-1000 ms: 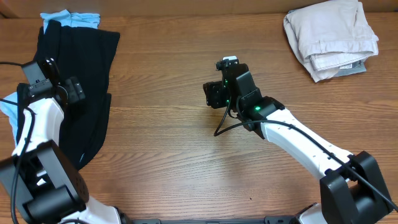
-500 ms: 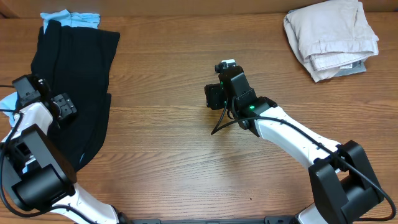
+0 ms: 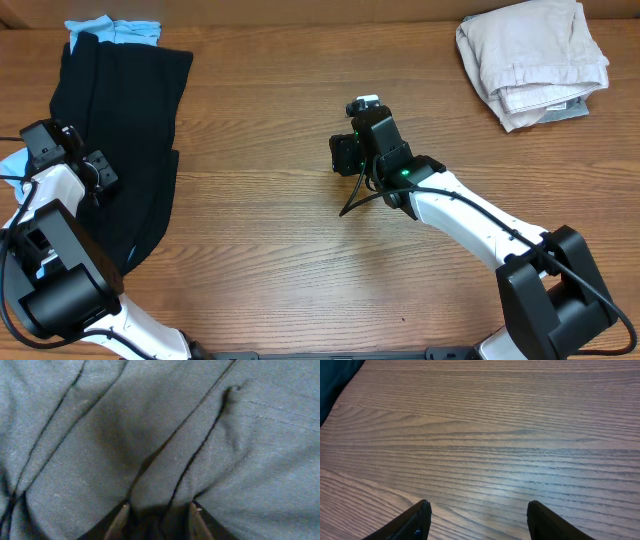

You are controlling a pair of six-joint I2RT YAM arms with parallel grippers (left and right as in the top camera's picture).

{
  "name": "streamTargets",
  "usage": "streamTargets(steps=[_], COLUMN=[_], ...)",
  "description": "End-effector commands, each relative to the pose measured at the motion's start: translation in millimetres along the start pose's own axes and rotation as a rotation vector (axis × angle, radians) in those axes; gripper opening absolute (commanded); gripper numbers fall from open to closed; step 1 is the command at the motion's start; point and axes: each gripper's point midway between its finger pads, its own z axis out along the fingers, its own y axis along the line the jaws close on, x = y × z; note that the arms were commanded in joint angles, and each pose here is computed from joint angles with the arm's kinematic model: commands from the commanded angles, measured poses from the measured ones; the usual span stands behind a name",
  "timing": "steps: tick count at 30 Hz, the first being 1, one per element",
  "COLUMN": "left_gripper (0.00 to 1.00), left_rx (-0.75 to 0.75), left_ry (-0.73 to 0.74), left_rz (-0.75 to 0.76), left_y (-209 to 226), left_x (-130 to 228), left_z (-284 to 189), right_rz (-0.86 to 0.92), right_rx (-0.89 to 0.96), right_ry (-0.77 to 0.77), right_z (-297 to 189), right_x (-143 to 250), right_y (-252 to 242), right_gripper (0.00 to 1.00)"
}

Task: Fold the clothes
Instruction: 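Reach the left gripper to the black garment on the pile and grasp it, then drag the black garment with the left gripper to the table center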

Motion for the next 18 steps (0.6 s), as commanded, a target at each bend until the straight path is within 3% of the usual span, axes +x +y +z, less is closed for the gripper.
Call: streamTargets(steps=[1, 6, 7, 15, 18], left_gripper=[0.31, 0.13, 0.04, 0.04, 0.05], left_rx=[0.030, 0.043, 0.051, 0.203, 0.293], left_ry=[-0.030, -0.061, -0.075, -0.150, -0.167], left_rz=[-0.009, 0.005, 0.014, 0.133, 0.251], left_y=[-4, -12, -18, -95, -160], left_x=[-14, -32, -40, -70, -65], left_z=[-6, -22, -30, -84, -124], right_rz=[-0.001, 0.000, 0.005, 0.046, 0.094], right_rx=[0.010, 0.005, 0.004, 0.023, 0.051], right_ry=[-0.038, -0.058, -0.073, -0.143, -0.207], right_z=[-3, -10, -15, -70, -122], right_x=[-14, -21, -27, -56, -74], right_y=[1, 2, 0, -18, -40], right_gripper=[0.65, 0.65, 0.64, 0.54, 0.54])
